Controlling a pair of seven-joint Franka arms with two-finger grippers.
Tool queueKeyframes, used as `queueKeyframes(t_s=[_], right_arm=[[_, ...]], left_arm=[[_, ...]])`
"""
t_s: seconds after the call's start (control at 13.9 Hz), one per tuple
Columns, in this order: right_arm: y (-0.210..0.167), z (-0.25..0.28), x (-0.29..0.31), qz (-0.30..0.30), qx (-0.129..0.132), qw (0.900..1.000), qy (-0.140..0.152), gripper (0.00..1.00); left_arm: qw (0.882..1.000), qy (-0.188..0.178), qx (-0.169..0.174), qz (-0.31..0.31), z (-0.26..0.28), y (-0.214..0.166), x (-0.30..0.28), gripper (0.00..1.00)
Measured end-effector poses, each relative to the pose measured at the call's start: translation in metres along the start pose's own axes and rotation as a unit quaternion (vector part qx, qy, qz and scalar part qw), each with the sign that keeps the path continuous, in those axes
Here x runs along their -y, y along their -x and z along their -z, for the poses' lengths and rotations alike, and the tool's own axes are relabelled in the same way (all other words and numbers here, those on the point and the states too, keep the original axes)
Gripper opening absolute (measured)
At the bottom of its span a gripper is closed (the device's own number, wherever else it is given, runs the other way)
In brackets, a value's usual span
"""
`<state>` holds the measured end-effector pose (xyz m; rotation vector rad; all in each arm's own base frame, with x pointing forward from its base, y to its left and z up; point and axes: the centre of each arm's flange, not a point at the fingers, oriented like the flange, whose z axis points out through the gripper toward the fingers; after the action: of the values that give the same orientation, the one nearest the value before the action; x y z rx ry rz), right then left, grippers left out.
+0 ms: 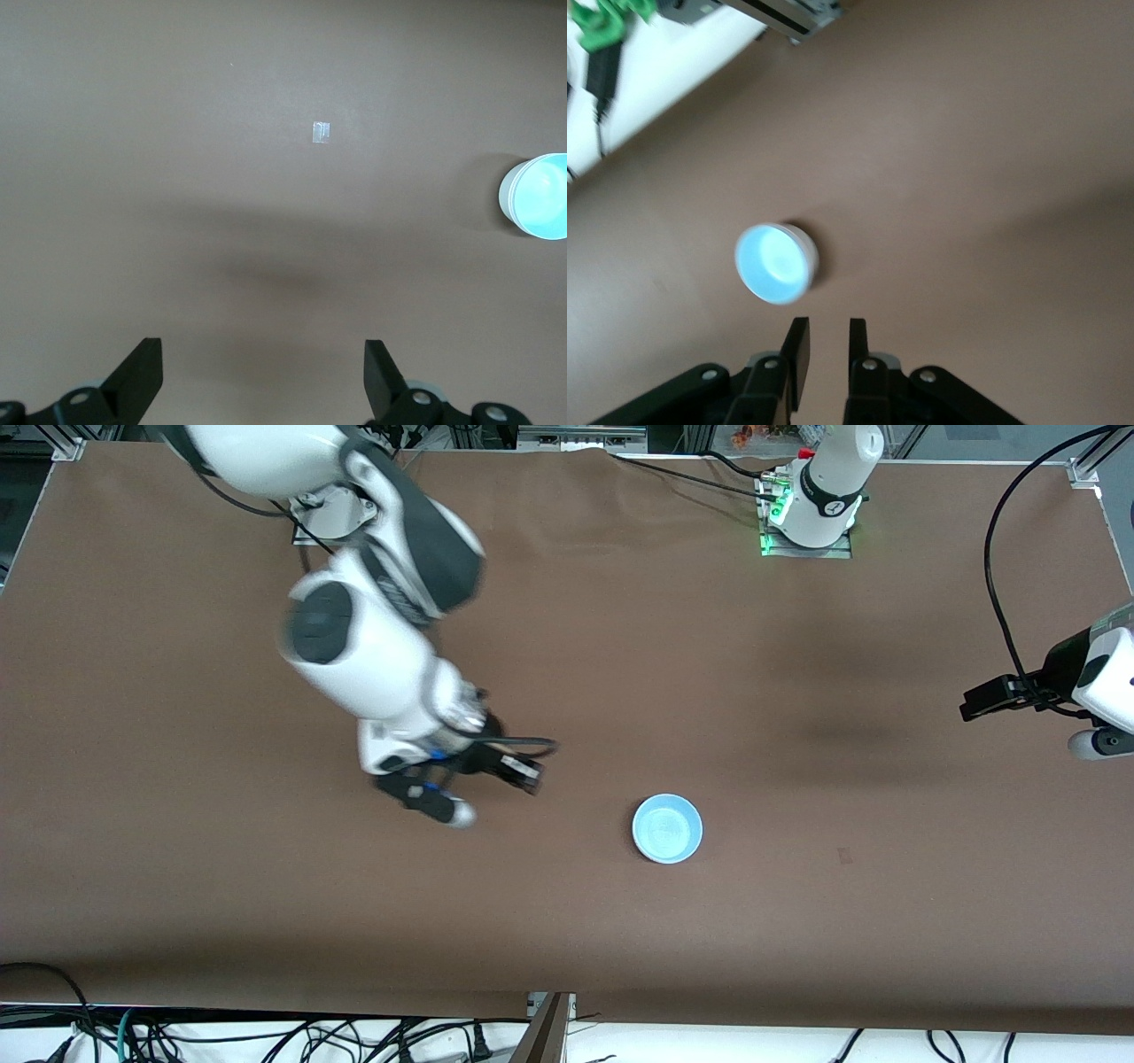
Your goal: Stack pink and blue bowls on white bowl
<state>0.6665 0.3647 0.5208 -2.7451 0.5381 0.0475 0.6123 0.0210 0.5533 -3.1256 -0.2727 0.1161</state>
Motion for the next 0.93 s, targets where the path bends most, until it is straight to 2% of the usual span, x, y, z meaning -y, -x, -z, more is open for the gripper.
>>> queueKeyframes(t_s=[0.22,0.58,0.79,0.93], right_arm=[[-0.018,0.072,-0.065,0.084,0.053,0.994,0.051,0.26],[-0.042,0.134,-0.160,0.146,0.119,0.977,0.101,0.26],[-0.056,0.149,-0.214,0.183,0.134,0.966,0.124,0.26],[-0.061,0.159,-0.256,0.197,0.131,0.964,0.126,0.26]], left_arm=[[1.000,0.000,0.000,0.000,0.000,0.000,0.000,1.00],[1.000,0.000,0.000,0.000,0.000,0.000,0.000,1.00],[1.000,0.000,0.000,0.000,0.000,0.000,0.000,1.00],[1.000,0.000,0.000,0.000,0.000,0.000,0.000,1.00]])
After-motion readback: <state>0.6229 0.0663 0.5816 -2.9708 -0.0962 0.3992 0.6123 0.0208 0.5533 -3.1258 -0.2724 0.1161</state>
